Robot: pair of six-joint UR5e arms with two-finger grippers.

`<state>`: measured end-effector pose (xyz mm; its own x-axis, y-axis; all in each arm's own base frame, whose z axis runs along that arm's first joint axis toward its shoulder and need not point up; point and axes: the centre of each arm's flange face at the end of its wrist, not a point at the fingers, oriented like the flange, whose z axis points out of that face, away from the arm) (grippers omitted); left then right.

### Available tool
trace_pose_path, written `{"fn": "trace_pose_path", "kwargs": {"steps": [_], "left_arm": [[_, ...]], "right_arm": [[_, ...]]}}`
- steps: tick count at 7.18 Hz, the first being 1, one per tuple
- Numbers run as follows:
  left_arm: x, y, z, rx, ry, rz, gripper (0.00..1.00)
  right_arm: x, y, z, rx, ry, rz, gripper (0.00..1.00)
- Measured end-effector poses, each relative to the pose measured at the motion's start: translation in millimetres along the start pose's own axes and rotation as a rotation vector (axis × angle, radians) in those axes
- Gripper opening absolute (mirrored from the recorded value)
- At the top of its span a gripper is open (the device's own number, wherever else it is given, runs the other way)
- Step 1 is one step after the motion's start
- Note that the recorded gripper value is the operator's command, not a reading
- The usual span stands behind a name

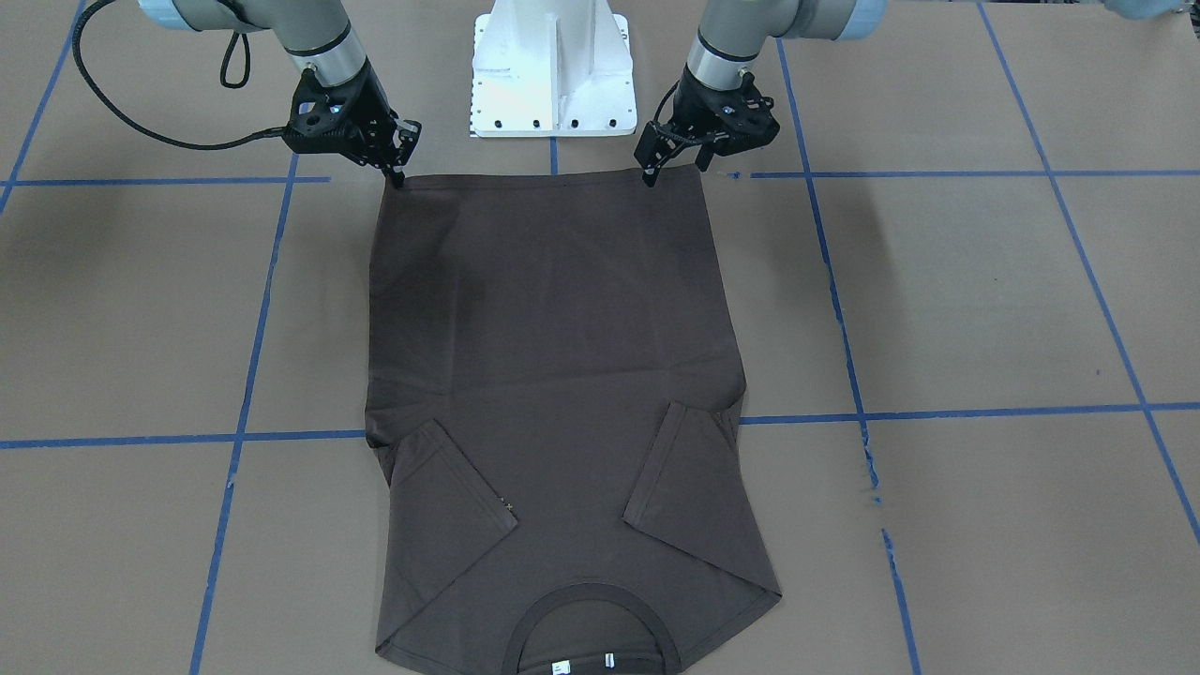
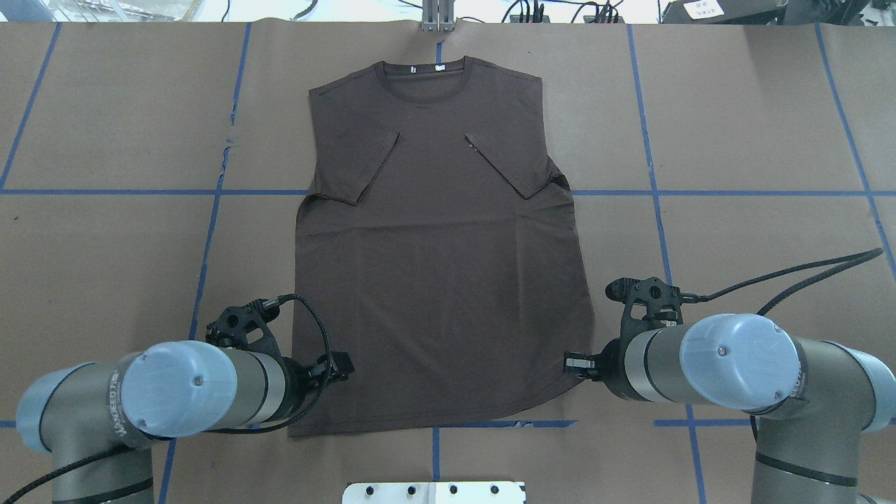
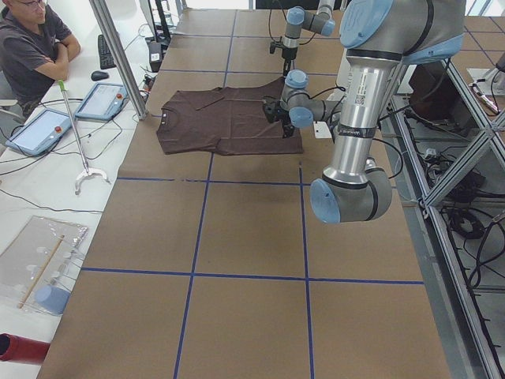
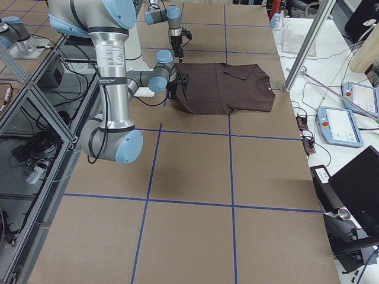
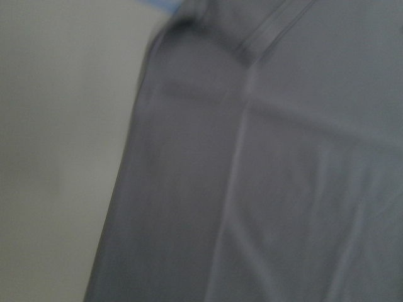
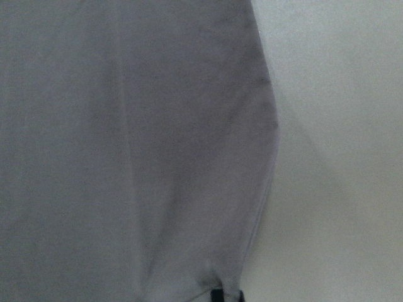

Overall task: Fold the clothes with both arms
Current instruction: 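Grasp both hem corners with the left and right grippers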

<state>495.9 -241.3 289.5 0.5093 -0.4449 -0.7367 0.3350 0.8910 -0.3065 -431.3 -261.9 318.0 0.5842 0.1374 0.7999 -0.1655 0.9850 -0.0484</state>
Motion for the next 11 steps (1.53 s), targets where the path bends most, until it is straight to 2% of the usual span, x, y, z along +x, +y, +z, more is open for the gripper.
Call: {"fn": "trace_pose_path", "kwargs": {"steps": [2, 4, 7, 11], "left_arm": [[-10.5, 7.6, 15.1, 0.012, -0.057, -0.014, 1.0], [-16.7, 6.1, 26.1, 0.022, -0.084, -0.021, 1.0], [-26.2, 3.1, 28.7, 0.043, -0.089, -0.042, 1.0], [-38.6, 23.2, 37.3, 0.046, -0.068, -0.047, 1.0]], "right_arm": [[-0.3, -2.2, -1.3, 0.004, -0.002, 0.002, 0.0], [-0.3, -3.2, -1.8, 0.005, -0.003, 0.002, 0.0], [-0.8, -3.4, -2.1, 0.004, -0.004, 0.003, 0.0], [-0.1, -4.0, -2.1, 0.004, -0.003, 0.004, 0.0]]}}
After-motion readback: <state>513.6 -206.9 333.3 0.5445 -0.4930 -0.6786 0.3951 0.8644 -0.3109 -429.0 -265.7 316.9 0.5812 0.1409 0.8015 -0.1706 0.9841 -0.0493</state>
